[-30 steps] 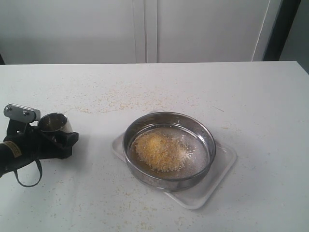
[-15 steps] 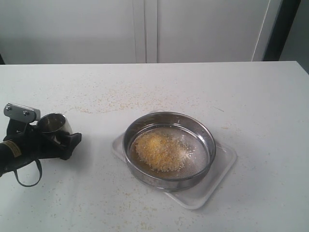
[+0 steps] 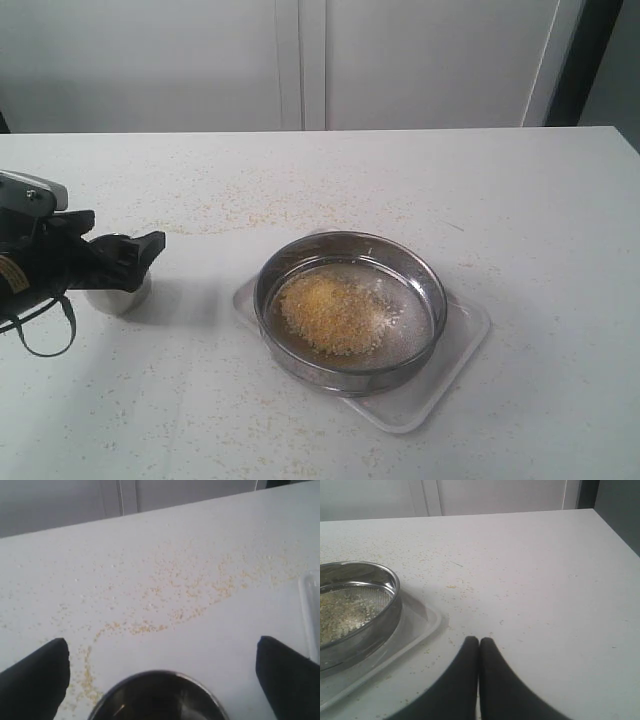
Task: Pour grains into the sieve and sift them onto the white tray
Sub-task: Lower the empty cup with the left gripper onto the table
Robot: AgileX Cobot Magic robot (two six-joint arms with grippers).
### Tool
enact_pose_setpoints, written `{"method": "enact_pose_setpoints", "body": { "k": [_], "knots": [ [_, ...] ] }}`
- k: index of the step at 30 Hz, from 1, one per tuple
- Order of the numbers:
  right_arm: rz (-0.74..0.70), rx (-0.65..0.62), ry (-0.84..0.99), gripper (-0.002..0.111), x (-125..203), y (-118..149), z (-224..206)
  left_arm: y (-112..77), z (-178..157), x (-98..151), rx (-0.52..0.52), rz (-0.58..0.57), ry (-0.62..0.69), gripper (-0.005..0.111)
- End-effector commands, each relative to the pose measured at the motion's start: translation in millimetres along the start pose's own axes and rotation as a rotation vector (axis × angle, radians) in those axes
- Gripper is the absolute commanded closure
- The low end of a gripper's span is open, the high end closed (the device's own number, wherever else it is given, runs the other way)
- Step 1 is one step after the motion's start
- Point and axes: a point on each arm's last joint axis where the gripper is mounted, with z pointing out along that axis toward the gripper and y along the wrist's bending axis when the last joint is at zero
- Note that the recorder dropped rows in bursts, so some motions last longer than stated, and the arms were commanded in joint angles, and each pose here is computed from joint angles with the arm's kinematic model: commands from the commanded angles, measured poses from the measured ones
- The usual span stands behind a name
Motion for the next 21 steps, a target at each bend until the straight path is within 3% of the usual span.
{"method": "enact_pose_setpoints", "body": {
  "k": [1, 11, 13, 18, 19, 21],
  "knots": [
    [0.0, 0.004, -0.017, 0.108, -0.8, -0.3, -0.1, -0.4, -7.8, -16.8, -0.004, -0.006, -0.049, 0.002],
    [0.0, 0.004, -0.017, 0.108, -0.8, -0.3, -0.1, -3.6, -25.5, -44.1, -0.012, 0.06, -0.039, 0.002],
    [0.0, 0.004, -0.017, 0.108, -0.8, -0.3, -0.1, -4.8, -31.5, -53.3, -0.015, 0.066, -0.055, 0.006],
    [0.0, 0.004, -0.017, 0.108, -0.8, -0.3, -0.1, -10.0, -42.8, -65.2, 0.009, 0.11, -0.044, 0.048],
    [0.0, 0.004, -0.017, 0.108, -0.8, -0.3, -0.1, -11.4, -46.6, -67.2, 0.014, 0.107, -0.022, 0.066],
    [0.0, 0.004, -0.017, 0.108, -0.8, -0.3, -0.1, -12.6, -51.9, -69.5, 0.013, 0.091, 0.01, 0.088]
  ]
}}
